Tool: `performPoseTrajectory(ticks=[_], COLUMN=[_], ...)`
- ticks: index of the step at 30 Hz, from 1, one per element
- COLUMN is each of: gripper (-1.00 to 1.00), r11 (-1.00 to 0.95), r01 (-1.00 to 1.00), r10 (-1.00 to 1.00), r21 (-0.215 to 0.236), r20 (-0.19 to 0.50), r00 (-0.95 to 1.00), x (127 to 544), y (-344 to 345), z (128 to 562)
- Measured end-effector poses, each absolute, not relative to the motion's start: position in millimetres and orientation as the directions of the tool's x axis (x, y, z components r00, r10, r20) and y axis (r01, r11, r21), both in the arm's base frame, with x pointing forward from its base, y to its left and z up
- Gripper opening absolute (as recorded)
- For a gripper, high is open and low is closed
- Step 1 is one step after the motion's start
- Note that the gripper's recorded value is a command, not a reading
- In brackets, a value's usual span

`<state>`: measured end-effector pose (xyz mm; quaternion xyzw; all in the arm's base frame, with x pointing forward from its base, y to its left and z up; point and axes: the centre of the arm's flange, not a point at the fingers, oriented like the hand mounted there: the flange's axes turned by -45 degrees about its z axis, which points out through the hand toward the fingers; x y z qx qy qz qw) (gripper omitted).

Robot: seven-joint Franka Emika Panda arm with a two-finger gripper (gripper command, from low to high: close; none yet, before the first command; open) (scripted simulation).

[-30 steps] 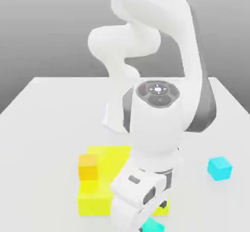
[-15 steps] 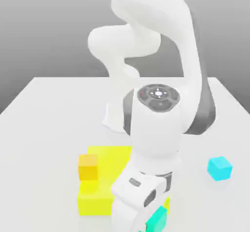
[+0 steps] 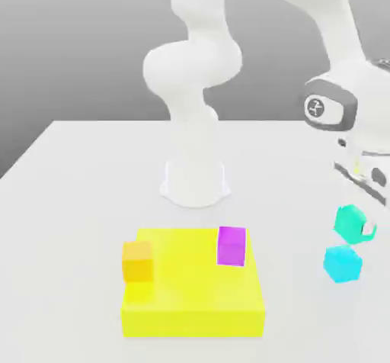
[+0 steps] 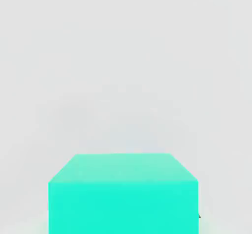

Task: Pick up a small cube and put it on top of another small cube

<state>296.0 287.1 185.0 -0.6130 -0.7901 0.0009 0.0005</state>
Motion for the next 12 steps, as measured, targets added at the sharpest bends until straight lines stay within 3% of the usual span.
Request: performPoseTrajectory(ticks=[7,12], gripper=[1.0,1.0], r11=[0.245,0.245], r01=[0.969,0.969], r10=[0.969,0.969], r21=[-0.001,0.0], r20=[0.0,0.0], r00=[-0.245,-0.245], x=[297.0,297.5], y=[286.1,286.3], z=[184.3,233.3])
